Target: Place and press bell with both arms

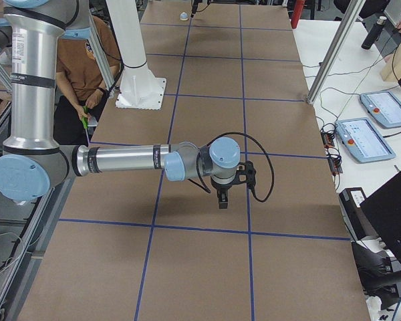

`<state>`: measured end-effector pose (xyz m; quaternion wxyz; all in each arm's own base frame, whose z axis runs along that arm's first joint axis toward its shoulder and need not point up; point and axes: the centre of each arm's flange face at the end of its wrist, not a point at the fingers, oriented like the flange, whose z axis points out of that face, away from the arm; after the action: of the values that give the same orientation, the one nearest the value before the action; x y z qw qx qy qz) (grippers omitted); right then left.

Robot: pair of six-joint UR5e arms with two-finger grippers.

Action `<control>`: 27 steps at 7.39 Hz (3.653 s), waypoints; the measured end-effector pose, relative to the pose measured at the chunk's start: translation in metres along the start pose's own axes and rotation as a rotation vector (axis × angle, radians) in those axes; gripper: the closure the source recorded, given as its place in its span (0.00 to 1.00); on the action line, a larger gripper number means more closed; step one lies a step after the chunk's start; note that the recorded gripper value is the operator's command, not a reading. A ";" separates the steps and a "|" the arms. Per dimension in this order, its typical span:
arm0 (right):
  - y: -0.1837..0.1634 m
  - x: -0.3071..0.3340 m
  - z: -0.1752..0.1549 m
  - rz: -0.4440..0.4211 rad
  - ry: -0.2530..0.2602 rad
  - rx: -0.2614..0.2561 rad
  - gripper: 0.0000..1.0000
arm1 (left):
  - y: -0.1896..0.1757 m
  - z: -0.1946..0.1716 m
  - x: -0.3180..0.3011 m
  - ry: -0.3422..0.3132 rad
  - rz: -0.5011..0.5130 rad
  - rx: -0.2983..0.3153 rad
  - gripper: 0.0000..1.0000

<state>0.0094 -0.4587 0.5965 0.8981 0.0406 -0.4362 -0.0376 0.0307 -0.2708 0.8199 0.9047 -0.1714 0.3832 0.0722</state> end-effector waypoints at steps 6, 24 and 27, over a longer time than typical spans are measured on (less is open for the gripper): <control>-0.001 -0.002 0.001 -0.013 -0.005 0.004 0.00 | 0.021 0.033 0.000 -0.048 0.079 -0.073 0.00; -0.001 -0.006 0.005 -0.026 -0.007 -0.003 0.00 | 0.011 0.026 0.026 -0.053 0.137 -0.060 1.00; -0.002 -0.007 0.007 -0.026 -0.006 -0.007 0.00 | -0.005 -0.057 0.135 -0.050 0.120 -0.076 1.00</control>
<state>-0.0002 -0.4603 0.5955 0.8963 0.0431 -0.4384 -0.0508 0.0877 -0.2963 0.6872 0.9009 -0.1803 0.3671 0.1450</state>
